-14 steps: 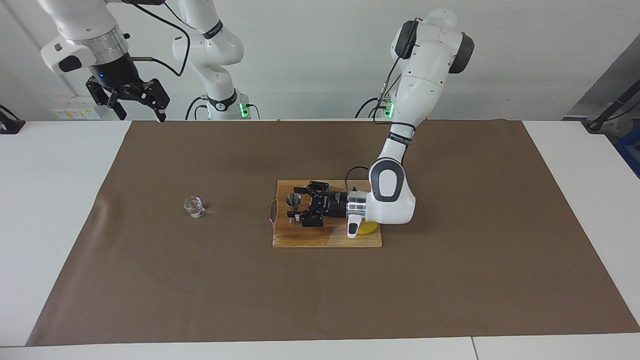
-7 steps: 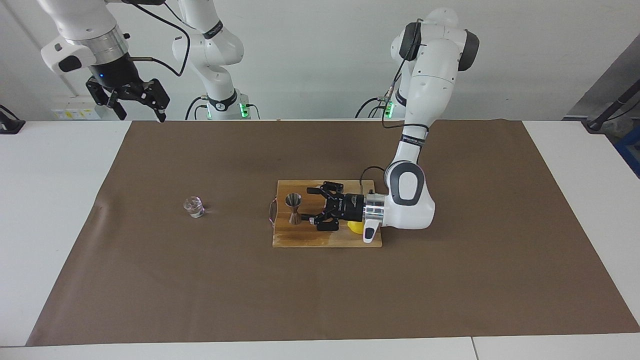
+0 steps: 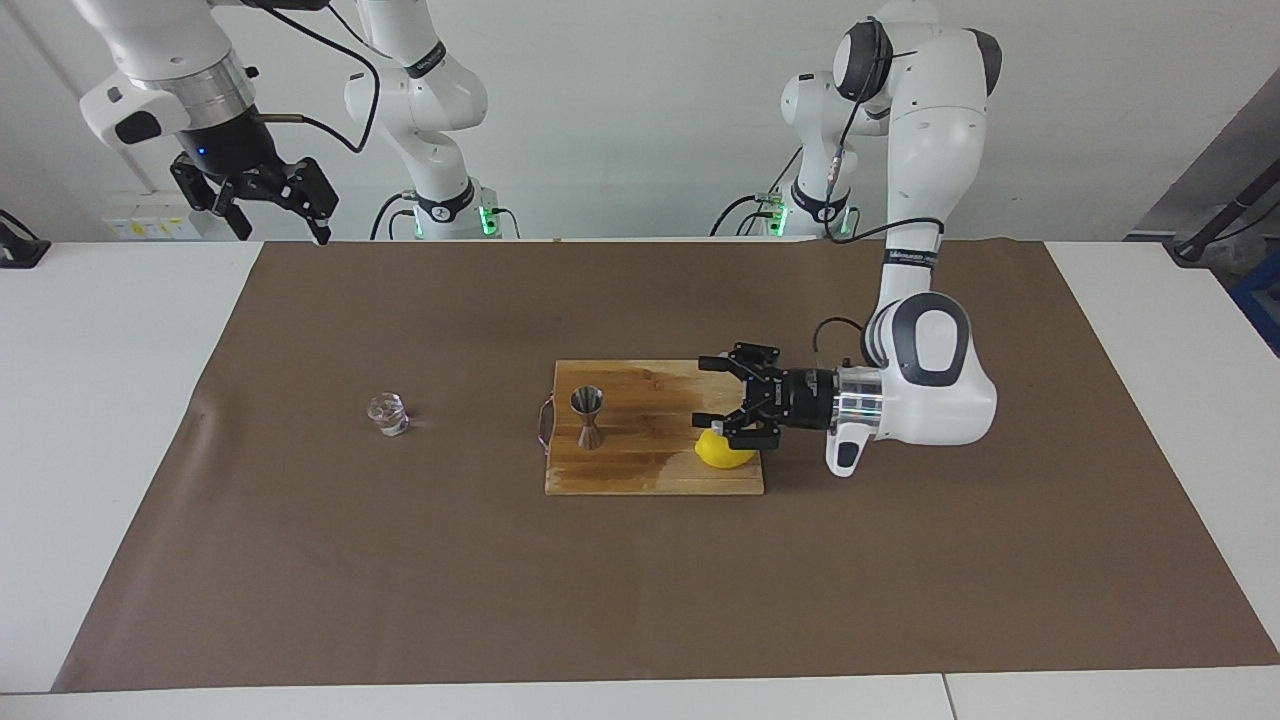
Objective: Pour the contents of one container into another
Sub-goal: 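Retract the left gripper while the right gripper reaches the glass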
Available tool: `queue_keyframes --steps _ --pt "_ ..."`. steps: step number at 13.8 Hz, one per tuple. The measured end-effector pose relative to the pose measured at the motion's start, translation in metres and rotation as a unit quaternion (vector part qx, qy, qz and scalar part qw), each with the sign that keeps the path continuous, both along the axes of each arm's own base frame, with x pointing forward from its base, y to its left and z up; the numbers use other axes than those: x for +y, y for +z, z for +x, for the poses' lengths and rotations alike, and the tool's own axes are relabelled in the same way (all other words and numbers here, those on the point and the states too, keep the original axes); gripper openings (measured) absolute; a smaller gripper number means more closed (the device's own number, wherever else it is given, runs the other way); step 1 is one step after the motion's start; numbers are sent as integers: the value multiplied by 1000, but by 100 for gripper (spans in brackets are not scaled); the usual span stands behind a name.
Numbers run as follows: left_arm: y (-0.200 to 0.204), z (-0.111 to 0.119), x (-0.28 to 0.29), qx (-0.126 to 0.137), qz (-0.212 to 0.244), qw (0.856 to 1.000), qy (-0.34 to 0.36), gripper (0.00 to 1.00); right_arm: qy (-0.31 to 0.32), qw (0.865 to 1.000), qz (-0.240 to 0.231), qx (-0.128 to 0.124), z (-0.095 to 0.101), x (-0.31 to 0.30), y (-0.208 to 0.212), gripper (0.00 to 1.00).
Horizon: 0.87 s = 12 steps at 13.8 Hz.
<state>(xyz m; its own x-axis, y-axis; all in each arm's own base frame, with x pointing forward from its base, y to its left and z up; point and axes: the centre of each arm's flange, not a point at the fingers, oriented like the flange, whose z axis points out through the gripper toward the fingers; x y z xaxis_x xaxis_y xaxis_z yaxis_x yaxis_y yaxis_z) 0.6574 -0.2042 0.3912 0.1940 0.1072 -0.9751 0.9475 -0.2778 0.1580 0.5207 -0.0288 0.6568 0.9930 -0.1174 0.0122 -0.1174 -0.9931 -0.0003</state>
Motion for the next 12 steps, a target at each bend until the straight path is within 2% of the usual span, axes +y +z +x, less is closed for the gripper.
queue_keyframes --steps 2,3,4,6,8,10,12 --pt "24 6 50 -31 46 998 -10 100 19 1000 -1 -7 1 -5 1 100" --pt "35 7 75 -52 71 996 -17 100 44 999 -3 -21 5 -7 1 100" --pt "46 5 98 -81 100 991 -35 100 78 996 -3 -34 9 -13 -2 100" --pt "59 -4 136 -148 162 972 -87 100 142 989 7 -48 13 -39 -21 100" --pt "75 -15 165 -216 227 938 -148 100 185 980 35 -67 15 -61 -46 100" --pt "92 -27 184 -266 287 895 -215 100 226 967 59 -96 19 -77 -77 100" --pt "108 -35 199 -305 330 849 -279 100 266 955 74 -106 22 -84 -105 100"
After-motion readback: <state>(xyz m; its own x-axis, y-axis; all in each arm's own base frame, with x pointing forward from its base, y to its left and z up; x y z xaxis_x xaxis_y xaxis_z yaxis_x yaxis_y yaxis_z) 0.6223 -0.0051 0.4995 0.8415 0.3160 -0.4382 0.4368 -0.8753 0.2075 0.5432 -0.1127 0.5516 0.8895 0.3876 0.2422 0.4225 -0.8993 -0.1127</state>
